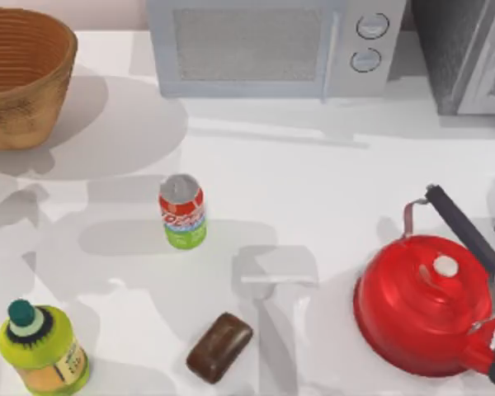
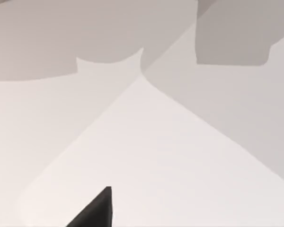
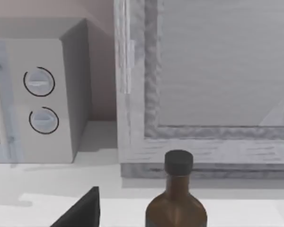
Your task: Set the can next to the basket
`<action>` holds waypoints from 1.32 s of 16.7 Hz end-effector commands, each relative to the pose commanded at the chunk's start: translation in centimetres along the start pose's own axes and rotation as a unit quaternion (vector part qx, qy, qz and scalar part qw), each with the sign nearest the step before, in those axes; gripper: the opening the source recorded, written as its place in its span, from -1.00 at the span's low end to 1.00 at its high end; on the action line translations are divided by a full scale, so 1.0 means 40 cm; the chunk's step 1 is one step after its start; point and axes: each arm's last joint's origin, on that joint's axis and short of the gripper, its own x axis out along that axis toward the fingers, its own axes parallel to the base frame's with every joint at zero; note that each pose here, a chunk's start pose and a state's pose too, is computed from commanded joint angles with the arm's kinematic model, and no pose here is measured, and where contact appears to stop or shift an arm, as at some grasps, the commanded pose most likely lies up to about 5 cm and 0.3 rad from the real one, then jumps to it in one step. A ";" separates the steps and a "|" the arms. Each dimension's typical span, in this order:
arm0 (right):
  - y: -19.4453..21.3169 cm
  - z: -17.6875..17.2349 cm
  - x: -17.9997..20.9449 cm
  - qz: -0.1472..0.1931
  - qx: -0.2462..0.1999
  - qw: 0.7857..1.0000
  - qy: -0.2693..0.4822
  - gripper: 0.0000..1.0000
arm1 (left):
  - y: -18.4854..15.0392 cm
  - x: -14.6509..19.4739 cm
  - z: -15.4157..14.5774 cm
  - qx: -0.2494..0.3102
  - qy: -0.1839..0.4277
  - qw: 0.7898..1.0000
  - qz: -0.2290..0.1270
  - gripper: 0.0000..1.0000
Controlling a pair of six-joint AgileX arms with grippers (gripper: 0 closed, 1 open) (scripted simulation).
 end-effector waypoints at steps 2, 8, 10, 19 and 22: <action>0.000 0.000 0.000 0.000 0.000 1.000 0.000 1.00 | 0.000 0.000 0.000 0.000 0.000 1.000 0.000 0.25; 0.000 0.000 0.000 0.000 0.000 1.000 0.000 1.00 | 0.000 0.000 0.000 0.000 0.000 1.000 0.000 -0.66; 0.000 0.000 0.000 0.000 0.000 1.000 0.000 1.00 | 0.000 0.000 0.000 0.000 0.000 1.000 0.000 -0.96; 0.000 0.000 0.000 0.000 0.000 1.000 0.000 1.00 | -0.002 -0.002 0.002 0.002 -0.001 1.000 0.001 -1.00; 0.000 0.000 0.000 0.000 0.000 1.000 0.000 1.00 | 0.006 -0.022 0.008 -0.014 -0.008 1.000 0.021 -1.00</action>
